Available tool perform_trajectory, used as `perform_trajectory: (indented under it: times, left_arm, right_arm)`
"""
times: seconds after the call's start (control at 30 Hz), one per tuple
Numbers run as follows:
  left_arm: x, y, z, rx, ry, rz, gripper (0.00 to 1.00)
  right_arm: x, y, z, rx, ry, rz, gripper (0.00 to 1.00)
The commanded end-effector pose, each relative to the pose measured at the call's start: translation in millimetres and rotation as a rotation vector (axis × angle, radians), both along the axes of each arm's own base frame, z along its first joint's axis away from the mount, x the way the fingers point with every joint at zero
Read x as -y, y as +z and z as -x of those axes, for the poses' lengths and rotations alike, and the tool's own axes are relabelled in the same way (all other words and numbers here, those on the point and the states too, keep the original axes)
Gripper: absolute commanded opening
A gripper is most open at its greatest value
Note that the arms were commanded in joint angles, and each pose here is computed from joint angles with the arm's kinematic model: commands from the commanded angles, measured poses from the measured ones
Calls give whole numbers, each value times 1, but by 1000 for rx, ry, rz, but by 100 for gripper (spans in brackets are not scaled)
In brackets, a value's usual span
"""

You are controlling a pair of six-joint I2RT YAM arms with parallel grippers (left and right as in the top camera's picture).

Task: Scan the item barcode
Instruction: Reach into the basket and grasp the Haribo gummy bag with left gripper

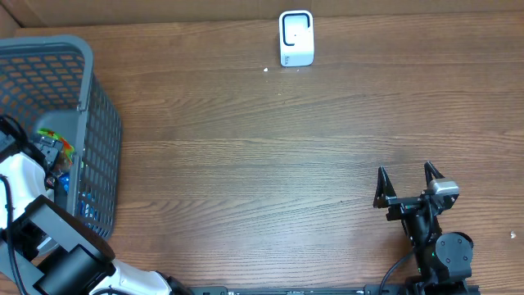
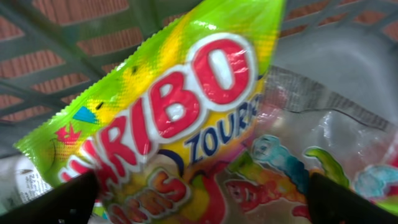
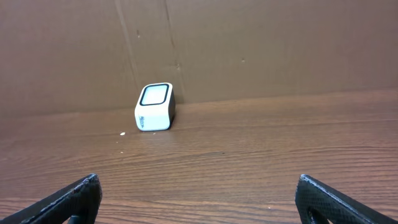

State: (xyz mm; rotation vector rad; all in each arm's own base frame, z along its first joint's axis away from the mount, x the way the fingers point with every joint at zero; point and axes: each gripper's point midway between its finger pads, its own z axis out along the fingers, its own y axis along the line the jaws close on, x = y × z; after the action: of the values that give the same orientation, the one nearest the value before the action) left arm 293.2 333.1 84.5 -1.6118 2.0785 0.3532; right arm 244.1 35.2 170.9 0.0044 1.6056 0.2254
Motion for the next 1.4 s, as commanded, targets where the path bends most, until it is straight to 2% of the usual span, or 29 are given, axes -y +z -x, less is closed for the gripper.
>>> perform_trajectory:
  times: [0.0, 0.03, 0.1, 0.13, 0.17, 0.2, 0.4, 0.53, 0.67, 0.87, 0.97, 1.03, 1.37]
  left_arm:
    - [11, -19, 7, -45, -26, 35, 73]
    - [12, -20, 8, -47, -26, 38, 54]
    - [13, -20, 9, -52, -26, 42, 26]
    - [13, -21, 9, -52, -26, 42, 21]
    - [13, -21, 9, -52, -26, 42, 8]
    - [13, -21, 9, -52, -27, 44, 4]
    - [20, 0, -9, -26, -192, 41, 4]
    - [19, 58, -23, 53, -218, 9, 4]
    - [34, 115, -25, 95, -279, 14, 4]
    - [51, 114, -15, 63, -274, 67, 4]
    - [49, 98, -14, 44, -239, 102, 75]
    - [48, 81, -13, 17, -218, 133, 99]
    - [28, -2, -37, -42, -187, 220, 100]
  right_arm:
    - [-2, -1, 0, 8, 10, -1, 100]
    - [-2, -1, 0, 8, 10, -1, 100]
    - [-2, -1, 0, 8, 10, -1, 100]
    - [-2, -1, 0, 8, 10, -1, 100]
    - [-2, -1, 0, 8, 10, -1, 100]
    - [-2, -1, 0, 8, 10, -1, 100]
    - [-2, -1, 0, 8, 10, -1, 100]
    - [-2, -1, 0, 8, 10, -1, 100]
    - [-2, -1, 0, 8, 10, -1, 100]
    - [-2, -1, 0, 8, 10, -1, 100]
    - [-2, -1, 0, 8, 10, -1, 100]
    - [-2, -1, 0, 8, 10, -1, 100]
    - [-2, -1, 0, 8, 10, -1, 100]
